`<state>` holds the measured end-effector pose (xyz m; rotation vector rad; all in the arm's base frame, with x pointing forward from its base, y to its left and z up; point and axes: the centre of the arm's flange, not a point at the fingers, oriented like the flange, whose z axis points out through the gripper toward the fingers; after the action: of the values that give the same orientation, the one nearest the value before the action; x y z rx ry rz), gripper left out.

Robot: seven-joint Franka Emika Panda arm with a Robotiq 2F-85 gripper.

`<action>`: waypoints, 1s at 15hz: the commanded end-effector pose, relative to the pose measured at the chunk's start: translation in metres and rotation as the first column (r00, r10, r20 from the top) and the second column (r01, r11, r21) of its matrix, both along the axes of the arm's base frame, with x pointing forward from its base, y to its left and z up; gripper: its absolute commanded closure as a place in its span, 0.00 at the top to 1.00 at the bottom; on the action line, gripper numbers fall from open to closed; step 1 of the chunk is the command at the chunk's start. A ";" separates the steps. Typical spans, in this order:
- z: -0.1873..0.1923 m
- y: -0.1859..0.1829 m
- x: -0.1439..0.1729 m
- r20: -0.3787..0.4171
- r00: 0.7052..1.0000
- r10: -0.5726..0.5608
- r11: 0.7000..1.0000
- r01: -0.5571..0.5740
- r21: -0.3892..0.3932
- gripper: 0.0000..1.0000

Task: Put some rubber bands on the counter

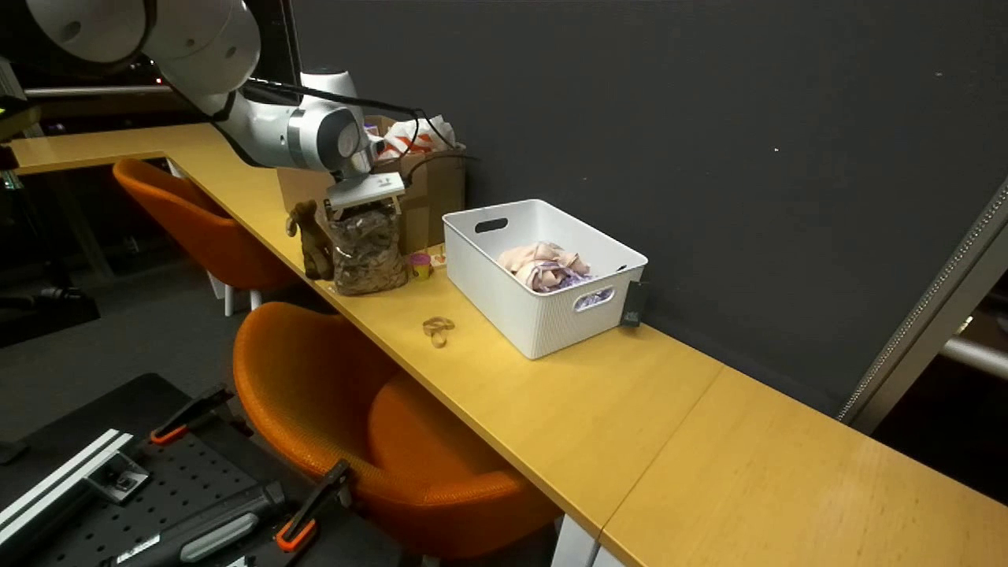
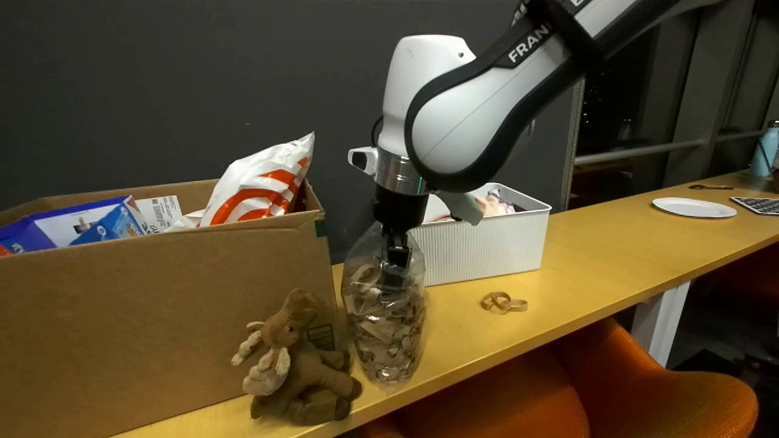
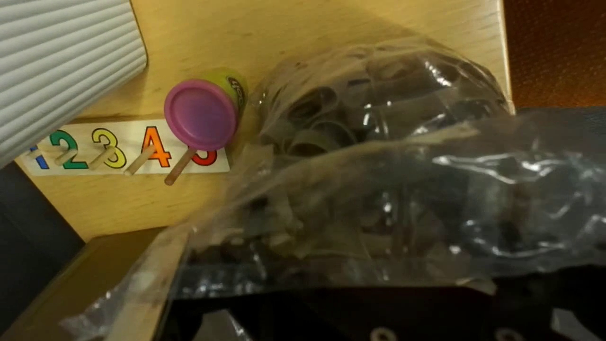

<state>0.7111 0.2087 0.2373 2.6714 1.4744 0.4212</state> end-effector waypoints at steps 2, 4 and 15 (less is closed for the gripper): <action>-0.013 -0.015 0.008 0.013 1.000 -0.005 1.000 0.005 0.016 0.95; -0.013 -0.014 0.009 0.012 1.000 -0.006 1.000 0.006 0.020 0.71; 0.005 -0.012 0.006 0.023 1.000 -0.017 0.999 0.017 0.037 0.00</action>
<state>0.7157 0.1979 0.2285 2.6895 1.4513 0.4287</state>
